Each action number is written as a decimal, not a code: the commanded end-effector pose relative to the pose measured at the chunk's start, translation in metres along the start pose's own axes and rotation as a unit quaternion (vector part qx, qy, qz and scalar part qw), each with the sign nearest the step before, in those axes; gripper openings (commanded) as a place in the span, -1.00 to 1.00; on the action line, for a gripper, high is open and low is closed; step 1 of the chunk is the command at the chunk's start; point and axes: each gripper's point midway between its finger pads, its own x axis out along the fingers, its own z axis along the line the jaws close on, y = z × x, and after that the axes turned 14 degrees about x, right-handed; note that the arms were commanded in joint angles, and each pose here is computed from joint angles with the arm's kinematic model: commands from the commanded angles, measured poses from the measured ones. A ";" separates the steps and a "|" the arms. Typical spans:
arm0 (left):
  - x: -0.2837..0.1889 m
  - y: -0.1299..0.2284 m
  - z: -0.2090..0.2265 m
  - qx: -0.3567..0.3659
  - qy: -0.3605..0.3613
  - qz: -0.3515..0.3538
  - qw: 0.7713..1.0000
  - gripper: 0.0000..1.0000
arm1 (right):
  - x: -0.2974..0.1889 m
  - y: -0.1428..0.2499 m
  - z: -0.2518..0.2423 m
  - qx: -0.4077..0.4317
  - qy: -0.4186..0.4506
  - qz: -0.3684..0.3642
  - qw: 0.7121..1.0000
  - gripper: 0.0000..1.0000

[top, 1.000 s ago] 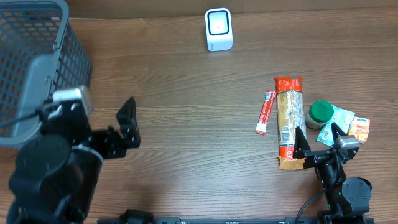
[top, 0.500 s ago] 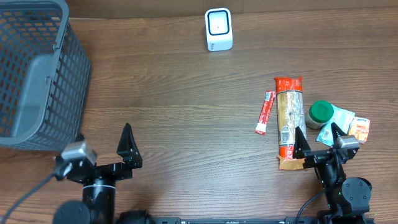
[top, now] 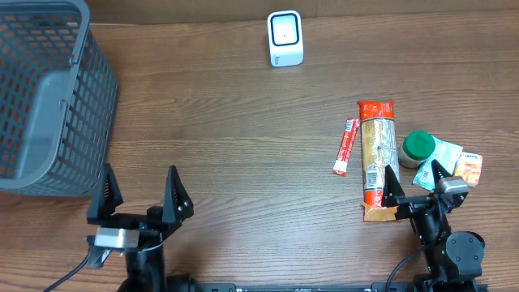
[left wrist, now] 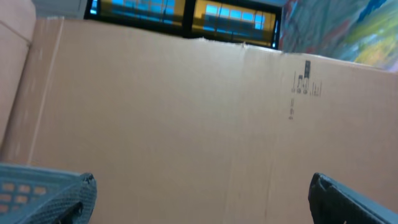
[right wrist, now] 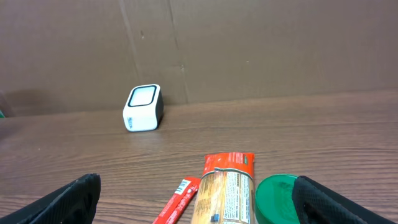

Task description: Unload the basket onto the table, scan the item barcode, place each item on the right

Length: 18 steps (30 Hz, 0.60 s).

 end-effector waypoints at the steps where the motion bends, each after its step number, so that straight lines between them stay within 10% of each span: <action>1: -0.003 0.022 0.002 -0.028 -0.005 0.002 1.000 0.99 | 0.000 0.001 -0.001 -0.002 0.001 -0.003 1.000 1.00; 18: -0.031 0.158 0.001 -0.042 -0.010 0.184 0.982 0.99 | 0.000 0.001 -0.001 -0.002 0.001 -0.003 1.000 1.00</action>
